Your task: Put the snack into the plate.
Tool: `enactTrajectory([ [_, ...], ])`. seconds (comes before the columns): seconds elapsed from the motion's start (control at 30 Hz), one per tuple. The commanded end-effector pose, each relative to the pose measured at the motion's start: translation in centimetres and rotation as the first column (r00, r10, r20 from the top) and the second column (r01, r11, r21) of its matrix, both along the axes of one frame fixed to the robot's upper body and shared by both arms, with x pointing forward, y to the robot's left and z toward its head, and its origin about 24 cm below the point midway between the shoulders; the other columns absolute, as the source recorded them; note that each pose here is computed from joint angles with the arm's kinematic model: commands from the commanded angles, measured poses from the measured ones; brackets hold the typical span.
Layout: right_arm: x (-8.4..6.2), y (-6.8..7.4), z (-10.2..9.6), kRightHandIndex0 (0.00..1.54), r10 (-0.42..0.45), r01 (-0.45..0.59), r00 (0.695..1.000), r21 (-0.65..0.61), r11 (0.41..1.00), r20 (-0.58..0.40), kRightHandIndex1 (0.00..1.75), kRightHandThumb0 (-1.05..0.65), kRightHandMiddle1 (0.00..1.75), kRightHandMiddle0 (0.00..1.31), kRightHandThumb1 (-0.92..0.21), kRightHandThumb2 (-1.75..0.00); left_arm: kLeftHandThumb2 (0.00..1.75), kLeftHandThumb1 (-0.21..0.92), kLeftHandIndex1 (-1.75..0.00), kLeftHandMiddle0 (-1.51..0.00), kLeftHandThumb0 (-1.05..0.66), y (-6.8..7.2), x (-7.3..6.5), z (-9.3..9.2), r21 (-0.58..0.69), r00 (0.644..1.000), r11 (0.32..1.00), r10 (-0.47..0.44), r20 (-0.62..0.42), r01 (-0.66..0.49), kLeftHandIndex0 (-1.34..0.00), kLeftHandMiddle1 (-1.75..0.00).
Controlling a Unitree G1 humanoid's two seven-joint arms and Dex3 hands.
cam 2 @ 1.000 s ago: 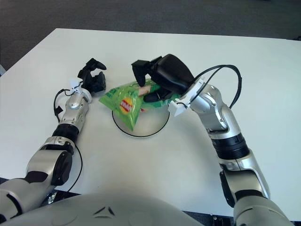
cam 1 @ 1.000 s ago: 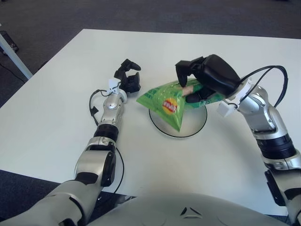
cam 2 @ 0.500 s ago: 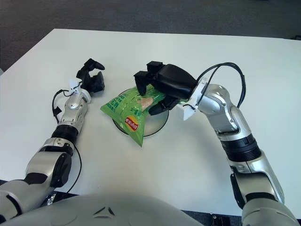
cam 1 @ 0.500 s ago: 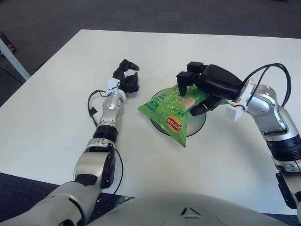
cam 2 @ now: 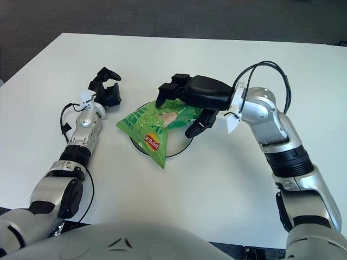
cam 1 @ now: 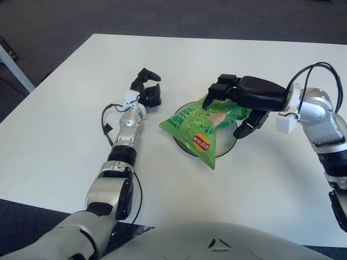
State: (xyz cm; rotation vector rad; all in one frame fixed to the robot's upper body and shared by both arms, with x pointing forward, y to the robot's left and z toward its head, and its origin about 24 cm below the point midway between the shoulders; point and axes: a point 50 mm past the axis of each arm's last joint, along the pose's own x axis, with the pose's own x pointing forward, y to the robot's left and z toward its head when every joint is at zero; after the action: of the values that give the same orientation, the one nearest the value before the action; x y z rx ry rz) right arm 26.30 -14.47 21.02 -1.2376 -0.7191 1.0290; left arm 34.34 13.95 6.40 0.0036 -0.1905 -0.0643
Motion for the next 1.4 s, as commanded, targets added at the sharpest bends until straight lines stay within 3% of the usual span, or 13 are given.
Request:
enactTrajectory([
  [0.0, 0.3, -1.1, 1.9, 0.00, -0.009, 0.009, 1.000, -0.019, 1.000, -0.022, 0.10, -0.66, 0.49, 0.00, -0.49, -0.71, 1.19, 0.42, -1.75, -1.24, -0.45, 0.5, -1.7, -3.9, 0.005, 0.989, 1.000, -0.010, -0.148, 0.011, -0.53, -1.75],
  [0.33, 1.3, -5.8, 5.2, 0.09, -0.146, 0.169, 0.968, 0.103, 0.980, -0.202, 0.04, -0.77, 0.46, 0.00, -0.56, -0.58, 1.15, 0.45, -1.75, -1.26, -0.44, 0.6, -1.6, -3.9, -0.012, 0.991, 0.999, -0.042, -0.130, 0.041, -0.51, -1.75],
  [0.47, 2.8, -9.2, 6.3, 0.11, -0.295, 0.354, 0.901, 0.143, 0.924, -0.319, 0.04, -0.81, 0.43, 0.00, -0.58, -0.55, 1.11, 0.48, -1.75, -1.26, -0.43, 0.7, -1.6, -4.0, -0.016, 0.990, 0.999, -0.051, -0.130, 0.049, -0.49, -1.75],
  [0.63, 3.4, -9.8, 6.4, 0.09, -0.341, 0.424, 0.858, 0.156, 0.892, -0.386, 0.01, -0.87, 0.35, 0.00, -0.61, -0.51, 1.10, 0.49, -1.75, -1.25, -0.43, 0.7, -1.6, -4.0, -0.023, 0.991, 0.999, -0.047, -0.127, 0.045, -0.48, -1.75],
  [0.83, 4.7, -11.2, 5.8, 0.06, -0.444, 0.517, 0.826, 0.154, 0.842, -0.348, 0.00, -0.93, 0.20, 0.00, -0.65, -0.44, 1.10, 0.49, -1.75, -1.25, -0.43, 0.8, -1.5, -4.0, -0.019, 0.991, 0.999, -0.050, -0.122, 0.048, -0.48, -1.75],
  [1.03, 4.3, -11.9, 5.6, 0.08, -0.460, 0.516, 0.844, 0.182, 0.837, -0.277, 0.01, -0.97, 0.24, 0.00, -0.68, -0.39, 1.10, 0.49, -1.75, -1.25, -0.43, 0.8, -1.5, -4.0, -0.019, 0.991, 0.998, -0.056, -0.124, 0.054, -0.48, -1.75],
  [1.1, 4.2, -12.2, 5.3, 0.09, -0.496, 0.540, 0.835, 0.185, 0.821, -0.238, 0.01, -0.99, 0.27, 0.00, -0.71, -0.36, 1.11, 0.48, -1.75, -1.25, -0.43, 0.8, -1.5, -4.0, -0.020, 0.991, 0.999, -0.052, -0.126, 0.050, -0.49, -1.75],
  [1.23, 4.3, -12.8, 4.5, 0.13, -0.568, 0.601, 0.799, 0.231, 0.765, -0.199, 0.02, -1.01, 0.35, 0.00, -0.75, -0.29, 1.13, 0.47, -1.75, -1.26, -0.43, 0.8, -1.5, -4.0, -0.014, 0.991, 0.999, -0.049, -0.126, 0.048, -0.50, -1.75],
  [1.37, 5.0, -14.3, 1.8, 0.17, -0.630, 0.668, 0.742, 0.332, 0.666, -0.228, 0.04, -0.96, 0.46, 0.00, -0.75, -0.26, 1.12, 0.48, -1.75, -1.25, -0.43, 0.8, -1.5, -4.1, -0.009, 0.991, 0.999, -0.051, -0.126, 0.050, -0.49, -1.75],
])
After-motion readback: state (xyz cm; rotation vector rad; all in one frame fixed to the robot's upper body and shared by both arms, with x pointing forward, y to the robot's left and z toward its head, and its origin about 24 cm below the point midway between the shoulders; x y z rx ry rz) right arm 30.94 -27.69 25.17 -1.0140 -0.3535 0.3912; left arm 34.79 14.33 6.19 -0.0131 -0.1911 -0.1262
